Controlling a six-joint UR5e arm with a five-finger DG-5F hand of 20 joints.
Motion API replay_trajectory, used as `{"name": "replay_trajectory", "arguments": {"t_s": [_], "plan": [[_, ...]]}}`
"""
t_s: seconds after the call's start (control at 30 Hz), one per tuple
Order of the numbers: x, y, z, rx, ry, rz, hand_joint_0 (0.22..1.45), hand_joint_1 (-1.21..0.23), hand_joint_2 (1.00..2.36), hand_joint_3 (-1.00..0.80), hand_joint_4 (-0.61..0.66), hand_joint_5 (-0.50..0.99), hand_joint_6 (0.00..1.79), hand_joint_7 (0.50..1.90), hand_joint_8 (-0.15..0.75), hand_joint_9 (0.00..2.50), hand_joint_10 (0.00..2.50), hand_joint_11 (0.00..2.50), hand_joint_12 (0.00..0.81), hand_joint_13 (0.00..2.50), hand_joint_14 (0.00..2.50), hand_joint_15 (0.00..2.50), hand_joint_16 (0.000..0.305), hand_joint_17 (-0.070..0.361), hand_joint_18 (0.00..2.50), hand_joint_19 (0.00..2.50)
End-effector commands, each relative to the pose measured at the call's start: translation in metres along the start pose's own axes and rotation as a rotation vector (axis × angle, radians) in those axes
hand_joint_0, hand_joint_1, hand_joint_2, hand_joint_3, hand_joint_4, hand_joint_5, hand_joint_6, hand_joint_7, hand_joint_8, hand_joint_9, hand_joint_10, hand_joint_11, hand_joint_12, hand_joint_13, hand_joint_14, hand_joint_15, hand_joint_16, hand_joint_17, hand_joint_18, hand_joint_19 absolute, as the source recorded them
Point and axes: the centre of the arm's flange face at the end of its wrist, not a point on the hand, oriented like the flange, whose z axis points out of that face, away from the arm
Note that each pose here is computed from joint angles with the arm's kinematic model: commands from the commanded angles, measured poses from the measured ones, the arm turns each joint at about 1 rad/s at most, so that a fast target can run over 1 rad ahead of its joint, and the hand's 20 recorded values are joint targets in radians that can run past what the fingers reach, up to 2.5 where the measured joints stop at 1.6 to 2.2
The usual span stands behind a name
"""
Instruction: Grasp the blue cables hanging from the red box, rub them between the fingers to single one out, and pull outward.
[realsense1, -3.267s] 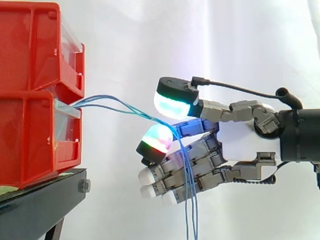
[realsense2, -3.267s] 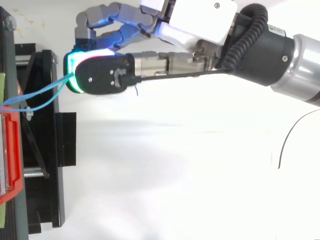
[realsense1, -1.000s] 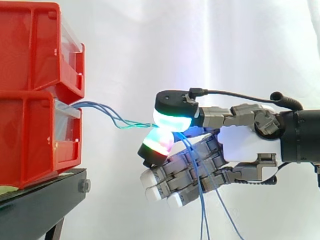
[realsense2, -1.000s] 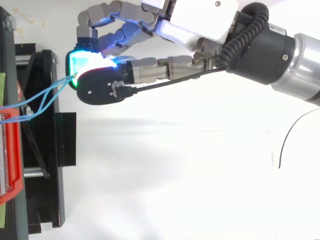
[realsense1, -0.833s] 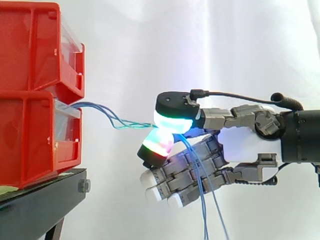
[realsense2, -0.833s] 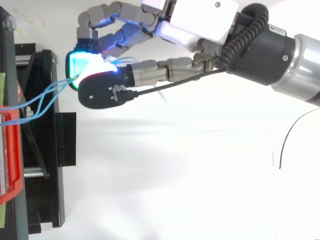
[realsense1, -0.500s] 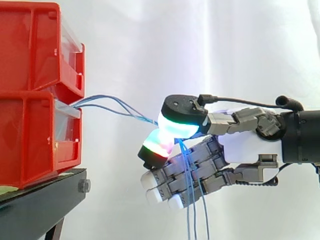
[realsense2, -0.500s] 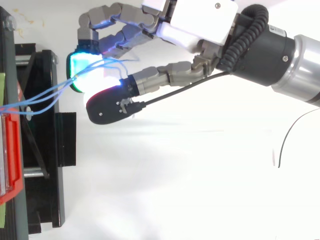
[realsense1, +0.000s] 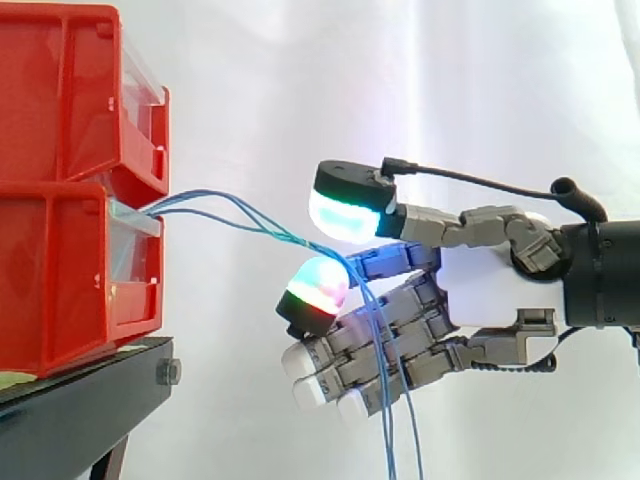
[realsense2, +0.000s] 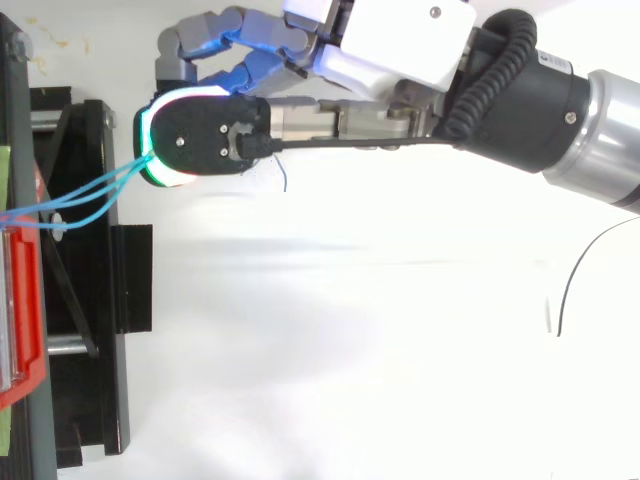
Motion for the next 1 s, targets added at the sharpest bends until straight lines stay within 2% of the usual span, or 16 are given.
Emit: {"name": "replay_trajectory", "arguments": {"t_s": [0.0, 0.07, 0.17, 0.5, 0.57, 0.63, 0.77, 0.97], "plan": [[0.0003, 0.0001, -0.0001, 0.000, 0.000, 0.000, 0.62, -0.50, 1.01, -0.33, 0.31, -0.08, 0.50, 1.20, 0.261, 0.92, 0.01, 0.32, 0.332, 0.74, 0.01, 0.30, 0.046, 0.104, 0.59, 0.48], [-0.0008, -0.0001, 0.0001, 0.000, -0.001, 0.000, 0.65, -0.59, 1.02, -0.25, 0.31, -0.08, 0.50, 1.20, 0.260, 0.93, 0.01, 0.32, 0.331, 0.76, 0.01, 0.30, 0.045, 0.102, 0.62, 0.48], [-0.0008, -0.0001, 0.0001, 0.000, -0.001, 0.000, 0.67, -0.65, 1.02, -0.19, 0.31, -0.08, 0.50, 1.19, 0.256, 0.93, 0.01, 0.33, 0.328, 0.77, 0.01, 0.30, 0.045, 0.101, 0.63, 0.48], [0.0002, -0.0005, -0.0006, 0.005, 0.002, -0.001, 0.72, -0.79, 1.02, -0.14, 0.29, -0.09, 0.50, 1.20, 0.235, 0.86, 0.01, 0.32, 0.322, 0.73, 0.01, 0.30, 0.043, 0.098, 0.61, 0.47], [0.0002, -0.0006, -0.0008, 0.007, 0.002, 0.009, 0.75, -0.81, 1.02, -0.12, 0.28, -0.09, 0.50, 1.20, 0.232, 0.84, 0.01, 0.32, 0.322, 0.72, 0.01, 0.30, 0.043, 0.097, 0.60, 0.47], [0.0024, 0.0000, -0.0011, 0.005, 0.005, 0.050, 0.77, -0.84, 1.02, -0.09, 0.27, -0.10, 0.50, 1.20, 0.229, 0.81, 0.01, 0.31, 0.318, 0.70, 0.01, 0.30, 0.043, 0.097, 0.58, 0.46], [0.0048, 0.0006, -0.0015, 0.004, 0.009, 0.083, 0.78, -0.86, 1.02, -0.12, 0.25, -0.11, 0.50, 1.18, 0.222, 0.77, 0.01, 0.31, 0.320, 0.67, 0.01, 0.29, 0.043, 0.096, 0.58, 0.44], [0.0049, 0.0004, -0.0017, 0.005, 0.011, 0.092, 0.78, -0.89, 1.02, -0.17, 0.23, -0.12, 0.50, 1.17, 0.215, 0.71, 0.01, 0.30, 0.319, 0.62, 0.01, 0.26, 0.042, 0.095, 0.56, 0.40]]}}
